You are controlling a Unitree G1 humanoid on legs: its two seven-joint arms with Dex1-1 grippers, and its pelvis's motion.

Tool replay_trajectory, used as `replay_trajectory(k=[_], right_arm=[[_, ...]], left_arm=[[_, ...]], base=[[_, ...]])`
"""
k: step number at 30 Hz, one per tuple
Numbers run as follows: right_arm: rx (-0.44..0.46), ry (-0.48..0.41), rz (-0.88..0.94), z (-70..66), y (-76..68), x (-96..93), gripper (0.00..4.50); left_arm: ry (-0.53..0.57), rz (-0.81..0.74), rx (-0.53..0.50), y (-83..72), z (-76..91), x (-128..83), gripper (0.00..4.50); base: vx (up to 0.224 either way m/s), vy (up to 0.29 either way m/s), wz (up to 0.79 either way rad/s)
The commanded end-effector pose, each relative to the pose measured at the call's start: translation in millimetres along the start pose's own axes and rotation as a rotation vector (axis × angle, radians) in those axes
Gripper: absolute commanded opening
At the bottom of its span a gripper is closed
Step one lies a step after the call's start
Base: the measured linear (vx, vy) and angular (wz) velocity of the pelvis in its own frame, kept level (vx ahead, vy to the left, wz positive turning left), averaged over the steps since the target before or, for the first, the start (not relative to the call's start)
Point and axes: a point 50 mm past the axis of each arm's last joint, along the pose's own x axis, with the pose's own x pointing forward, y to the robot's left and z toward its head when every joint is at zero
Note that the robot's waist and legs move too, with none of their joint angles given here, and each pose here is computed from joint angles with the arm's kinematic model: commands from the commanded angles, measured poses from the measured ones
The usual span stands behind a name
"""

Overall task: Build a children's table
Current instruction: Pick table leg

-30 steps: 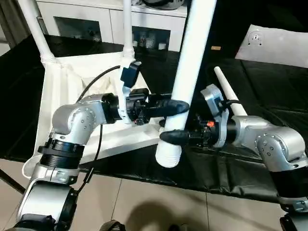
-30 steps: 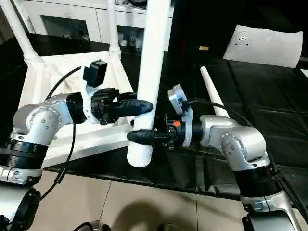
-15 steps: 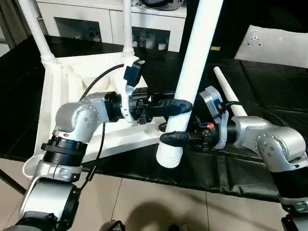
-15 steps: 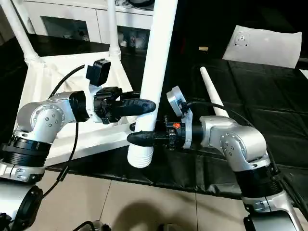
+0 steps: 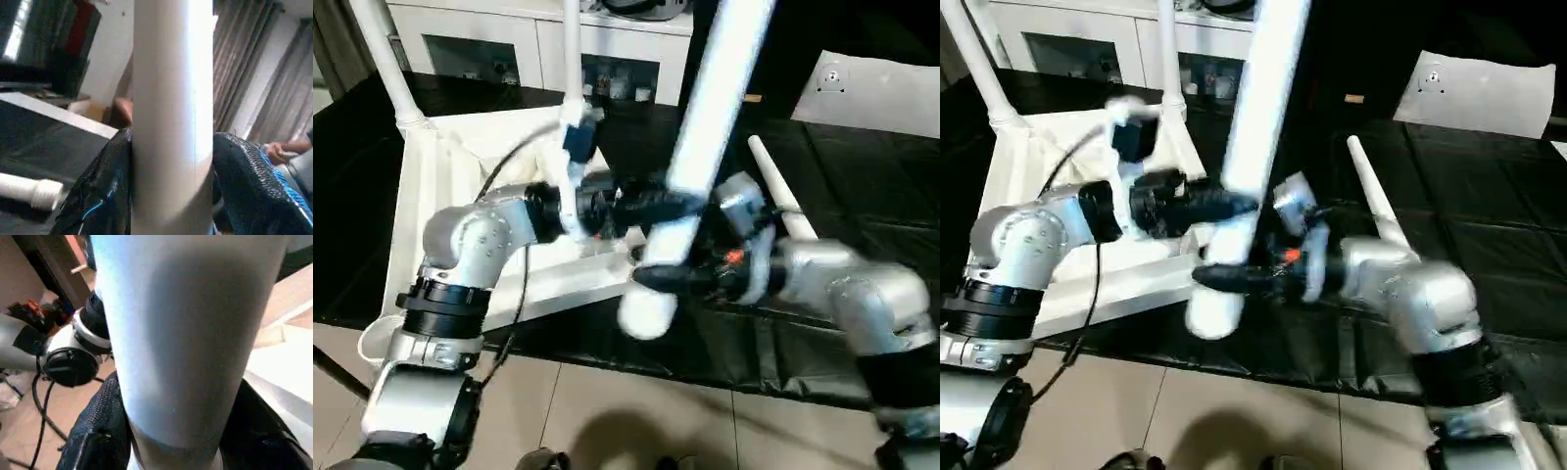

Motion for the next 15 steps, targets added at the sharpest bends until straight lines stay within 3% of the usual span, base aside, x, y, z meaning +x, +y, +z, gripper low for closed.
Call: replay_trajectory(k=[1, 3, 5, 9, 10, 12, 14, 15], right_arm=[[-0.027, -0.039, -0.107, 0.8, -7.4, -2.1, 1.91], [-0.032, -0.1, -0.185, -1.4, -12.1, 1.4, 1.91], [-0.027, -0.121, -0.214, -2.5, -13.5, 2.5, 1.91], [-0.042, -0.225, -0.362, -0.8, -21.2, 4.6, 1.91], [-0.046, -0.228, -0.379, -0.6, -22.2, 4.3, 1.91], [-0.105, -0.189, -0.469, -3.2, -28.2, 4.4, 1.91], [-0.134, -0.166, -0.498, -4.5, -29.8, 4.5, 1.91], [-0.178, -0.128, -0.519, -6.1, -30.8, 5.5, 1.91]], left_arm=[[-0.078, 0.05, -0.003, -0.8, 4.0, 1, 2.99], [-0.188, 0.145, -0.026, 4.9, 5.7, 0, 3.12], [-0.227, 0.182, -0.03, 6.6, 6.2, -2, 3.36], [-0.367, 0.36, 0.04, 13.7, 12.5, -11, 3.42], [-0.371, 0.371, 0.044, 14.2, 12.8, -12, 3.44], [-0.333, 0.604, 0.102, 28.9, 11.2, -28, 3.79], [-0.319, 0.667, 0.117, 32.7, 10.6, -32, 3.86], [-0.228, 0.771, 0.178, 39.0, 7.7, -38, 3.86]], base=[[0.0, 0.0, 0.0], [0.0, 0.0, 0.0], [0.0, 0.0, 0.0], [0.0, 0.0, 0.0], [0.0, 0.0, 0.0], [0.0, 0.0, 0.0], [0.0, 0.0, 0.0], [0.0, 0.0, 0.0]])
